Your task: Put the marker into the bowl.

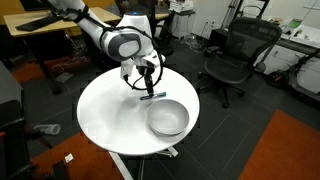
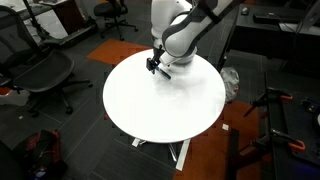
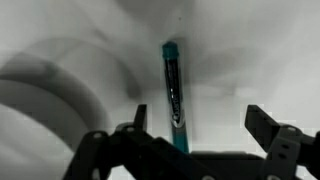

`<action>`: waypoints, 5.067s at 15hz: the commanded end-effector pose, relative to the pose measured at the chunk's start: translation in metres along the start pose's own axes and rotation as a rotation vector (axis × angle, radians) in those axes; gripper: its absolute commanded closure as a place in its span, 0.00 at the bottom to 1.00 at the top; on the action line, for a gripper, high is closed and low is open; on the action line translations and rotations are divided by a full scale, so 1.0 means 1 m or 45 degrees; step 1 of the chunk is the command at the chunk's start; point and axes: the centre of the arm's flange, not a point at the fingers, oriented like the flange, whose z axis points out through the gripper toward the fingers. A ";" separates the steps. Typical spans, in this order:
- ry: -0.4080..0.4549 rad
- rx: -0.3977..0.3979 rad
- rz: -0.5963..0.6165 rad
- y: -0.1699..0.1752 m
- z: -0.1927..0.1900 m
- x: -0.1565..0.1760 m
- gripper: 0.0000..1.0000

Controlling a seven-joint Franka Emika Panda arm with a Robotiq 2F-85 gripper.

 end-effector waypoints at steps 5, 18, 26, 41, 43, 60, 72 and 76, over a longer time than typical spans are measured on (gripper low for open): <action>0.005 -0.001 0.074 -0.004 0.027 0.013 0.26; -0.027 -0.052 0.119 0.027 -0.005 0.014 0.95; 0.062 -0.008 0.166 0.085 -0.073 0.020 0.95; 0.076 -0.121 0.510 0.151 -0.044 0.025 0.95; 0.089 -0.134 0.563 0.154 -0.040 0.027 0.95; 0.149 -0.128 0.749 0.178 -0.055 0.057 0.49; 0.169 -0.113 0.722 0.176 -0.064 0.064 0.00; 0.165 -0.115 0.720 0.176 -0.061 0.063 0.00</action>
